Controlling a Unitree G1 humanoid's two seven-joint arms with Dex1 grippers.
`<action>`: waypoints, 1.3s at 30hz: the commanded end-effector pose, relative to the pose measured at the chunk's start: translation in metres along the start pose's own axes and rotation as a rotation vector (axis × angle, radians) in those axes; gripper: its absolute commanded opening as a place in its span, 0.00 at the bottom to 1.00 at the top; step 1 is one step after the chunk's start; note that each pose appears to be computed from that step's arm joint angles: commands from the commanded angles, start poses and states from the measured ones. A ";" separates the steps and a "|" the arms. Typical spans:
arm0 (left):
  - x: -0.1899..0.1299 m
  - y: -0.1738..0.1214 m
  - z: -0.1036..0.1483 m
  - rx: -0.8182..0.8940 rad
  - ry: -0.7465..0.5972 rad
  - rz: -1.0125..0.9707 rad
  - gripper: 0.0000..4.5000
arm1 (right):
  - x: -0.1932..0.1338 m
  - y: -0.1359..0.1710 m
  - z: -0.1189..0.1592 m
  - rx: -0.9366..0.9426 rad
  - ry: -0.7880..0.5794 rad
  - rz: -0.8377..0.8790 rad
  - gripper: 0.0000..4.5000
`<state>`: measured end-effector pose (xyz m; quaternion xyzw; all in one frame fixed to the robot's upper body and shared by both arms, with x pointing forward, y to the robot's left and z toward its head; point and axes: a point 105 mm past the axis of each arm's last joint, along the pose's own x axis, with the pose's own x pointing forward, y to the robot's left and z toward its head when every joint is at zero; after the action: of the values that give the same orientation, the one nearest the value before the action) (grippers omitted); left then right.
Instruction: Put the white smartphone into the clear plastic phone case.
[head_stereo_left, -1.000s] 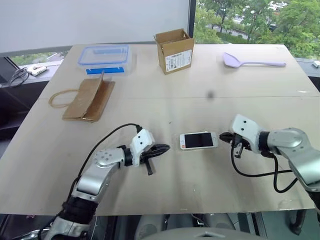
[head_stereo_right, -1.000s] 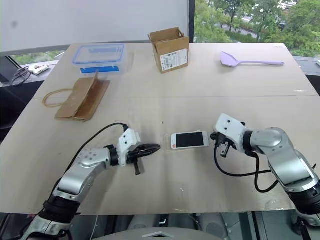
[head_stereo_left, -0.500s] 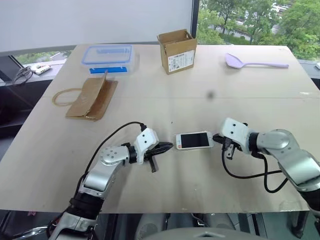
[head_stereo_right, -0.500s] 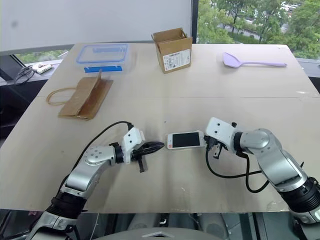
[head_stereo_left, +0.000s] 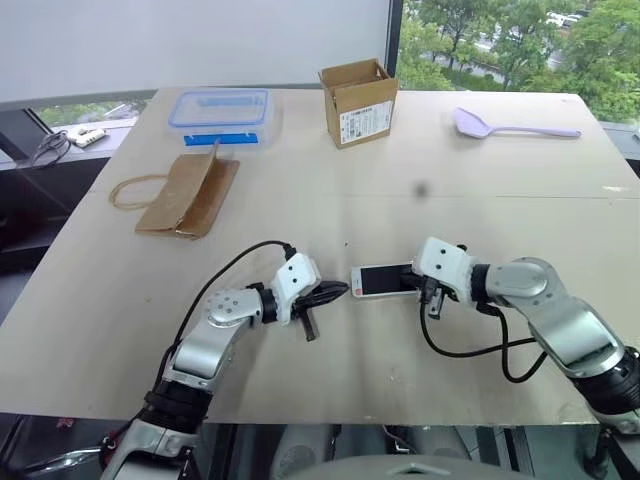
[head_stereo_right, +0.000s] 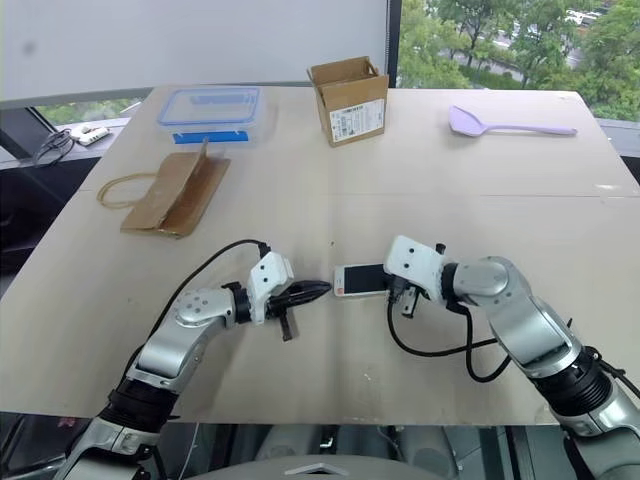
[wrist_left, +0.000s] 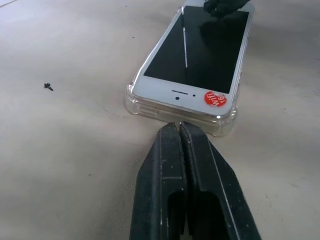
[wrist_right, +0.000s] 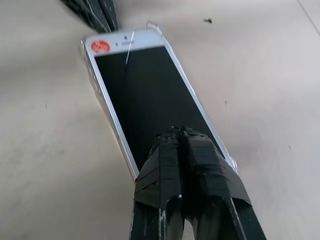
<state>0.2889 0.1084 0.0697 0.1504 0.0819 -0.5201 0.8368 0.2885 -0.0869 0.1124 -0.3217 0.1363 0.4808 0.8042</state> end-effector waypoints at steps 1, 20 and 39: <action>-0.007 0.014 0.001 0.003 0.022 0.078 0.02 | -0.013 -0.007 0.028 0.011 -0.125 -0.008 0.00; -0.009 0.009 0.011 -0.029 0.017 0.064 0.02 | 0.047 0.029 0.013 -0.048 -0.076 0.337 0.00; -0.014 0.002 0.009 -0.045 0.029 0.058 0.02 | 0.014 -0.005 0.047 0.052 -0.251 0.179 0.00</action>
<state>0.2838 0.1171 0.0747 0.1344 0.1141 -0.4923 0.8524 0.2962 -0.0464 0.1167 -0.2304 0.1124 0.5938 0.7627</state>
